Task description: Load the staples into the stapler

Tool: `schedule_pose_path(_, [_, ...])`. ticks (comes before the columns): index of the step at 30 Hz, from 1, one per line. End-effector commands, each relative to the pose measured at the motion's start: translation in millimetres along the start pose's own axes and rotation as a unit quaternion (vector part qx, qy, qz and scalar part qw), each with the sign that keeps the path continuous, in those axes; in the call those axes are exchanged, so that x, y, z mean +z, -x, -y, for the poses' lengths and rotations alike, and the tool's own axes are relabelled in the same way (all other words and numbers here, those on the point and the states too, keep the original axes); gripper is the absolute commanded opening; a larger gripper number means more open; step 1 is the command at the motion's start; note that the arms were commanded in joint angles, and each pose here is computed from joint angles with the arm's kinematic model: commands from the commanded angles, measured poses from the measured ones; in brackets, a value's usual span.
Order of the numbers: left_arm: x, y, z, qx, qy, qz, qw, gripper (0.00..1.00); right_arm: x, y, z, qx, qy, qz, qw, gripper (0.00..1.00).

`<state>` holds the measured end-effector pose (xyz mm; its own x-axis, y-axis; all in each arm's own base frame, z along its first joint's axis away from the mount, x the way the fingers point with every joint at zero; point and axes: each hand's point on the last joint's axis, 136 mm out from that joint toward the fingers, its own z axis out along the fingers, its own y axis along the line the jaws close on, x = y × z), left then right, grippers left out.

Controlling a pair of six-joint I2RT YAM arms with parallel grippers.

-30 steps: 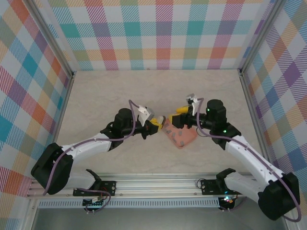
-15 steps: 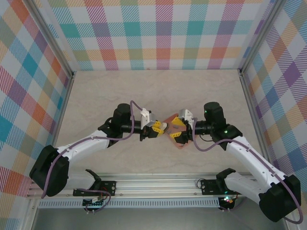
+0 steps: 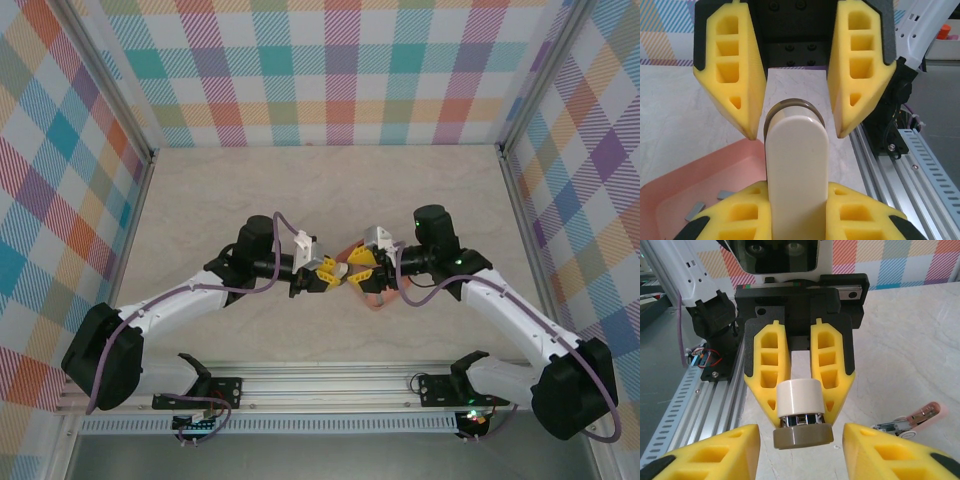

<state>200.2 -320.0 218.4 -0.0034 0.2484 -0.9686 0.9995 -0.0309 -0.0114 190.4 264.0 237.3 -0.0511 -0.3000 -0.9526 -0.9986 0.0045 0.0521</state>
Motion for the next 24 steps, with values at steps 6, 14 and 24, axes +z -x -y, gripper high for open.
schedule_pose_path(6, [1,20,9,0.035,-0.025,0.021,0.999,0.00,0,19,-8,-0.029,0.031,0.026,0.999,0.36])
schedule_pose_path(14, [1,23,10,0.039,-0.025,0.025,0.999,0.00,1,13,-8,-0.020,0.031,0.018,0.999,0.42])
schedule_pose_path(24, [1,23,8,0.036,-0.022,0.027,0.999,0.00,1,10,-9,-0.015,0.035,0.007,0.999,0.24])
